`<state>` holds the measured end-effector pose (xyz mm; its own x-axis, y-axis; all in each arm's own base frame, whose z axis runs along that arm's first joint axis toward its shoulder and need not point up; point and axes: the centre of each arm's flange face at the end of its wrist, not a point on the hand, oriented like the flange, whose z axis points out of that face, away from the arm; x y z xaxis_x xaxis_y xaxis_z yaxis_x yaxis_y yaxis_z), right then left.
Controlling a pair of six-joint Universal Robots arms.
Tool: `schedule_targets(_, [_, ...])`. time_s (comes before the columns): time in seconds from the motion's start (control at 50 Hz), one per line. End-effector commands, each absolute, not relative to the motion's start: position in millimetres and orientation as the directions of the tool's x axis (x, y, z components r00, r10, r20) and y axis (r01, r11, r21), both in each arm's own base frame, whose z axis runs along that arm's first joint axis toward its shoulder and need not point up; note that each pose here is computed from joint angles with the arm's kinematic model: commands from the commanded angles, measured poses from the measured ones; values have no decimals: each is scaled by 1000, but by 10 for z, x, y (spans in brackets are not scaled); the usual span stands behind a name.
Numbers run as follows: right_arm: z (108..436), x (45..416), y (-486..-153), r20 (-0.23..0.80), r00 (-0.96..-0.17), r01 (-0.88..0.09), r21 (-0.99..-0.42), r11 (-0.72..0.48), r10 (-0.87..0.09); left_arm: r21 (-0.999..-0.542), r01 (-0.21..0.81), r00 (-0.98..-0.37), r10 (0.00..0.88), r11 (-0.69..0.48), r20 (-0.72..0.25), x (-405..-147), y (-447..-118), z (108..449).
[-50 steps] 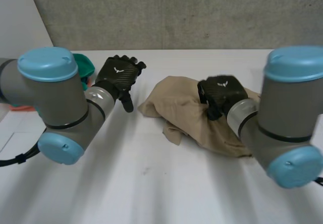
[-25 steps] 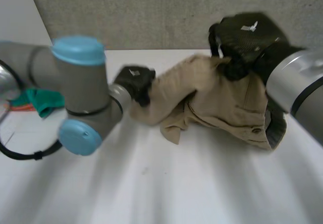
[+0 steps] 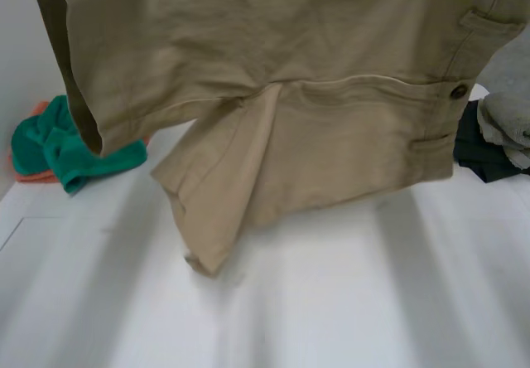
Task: Fold the laundry.
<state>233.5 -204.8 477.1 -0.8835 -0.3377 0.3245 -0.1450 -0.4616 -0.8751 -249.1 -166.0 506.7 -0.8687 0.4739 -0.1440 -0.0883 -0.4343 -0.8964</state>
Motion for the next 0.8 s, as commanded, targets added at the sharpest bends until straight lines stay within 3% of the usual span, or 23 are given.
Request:
schedule_targets(0.02, [4695, 2439, -2050, 298, -873, -111, -893, -436, -387, -892, -77, -893, 429, -445, -136, -2487, -1918, 5099])
schedule_targets(0.12, [4363, 2725, -2325, 282, -856, -115, -921, -372, -433, -937, -6, -903, 405, -348, -144, -2636, -2559, 4688])
schedule_targets(0.26, [3790, 3058, -2899, 253, -884, -118, -935, -334, -393, -967, 62, -915, 373, -248, -155, -2794, -3376, 4016])
schedule_targets(0.34, [3417, 3391, -3208, 234, -886, -64, -916, -395, -399, -952, 41, -930, 337, -304, -148, -2872, -3927, 3685])
schedule_targets(0.42, [3196, 3693, -3458, 234, -889, 11, -848, -529, -393, -930, 23, -945, 297, -368, -140, -2877, -4231, 3522])
schedule_targets(0.5, [3059, 3815, -3499, 313, -878, -64, -827, -559, -363, -933, 27, -968, 222, -358, -113, -2784, -4294, 3505])
schedule_targets(0.62, [2978, 3573, -3487, 336, -869, -169, -892, -419, -364, -961, 65, -982, 152, -267, -109, -2651, -4158, 3473])
schedule_targets(0.72, [2835, 3327, -3357, 378, -828, -289, -920, -264, -414, -980, 126, -969, 190, -156, -155, -2621, -3820, 3365])
schedule_targets(0.8, [2625, 3127, -3129, 437, -744, -439, -890, -124, -505, -978, 201, -934, 291, -56, -209, -2681, -3388, 3146])
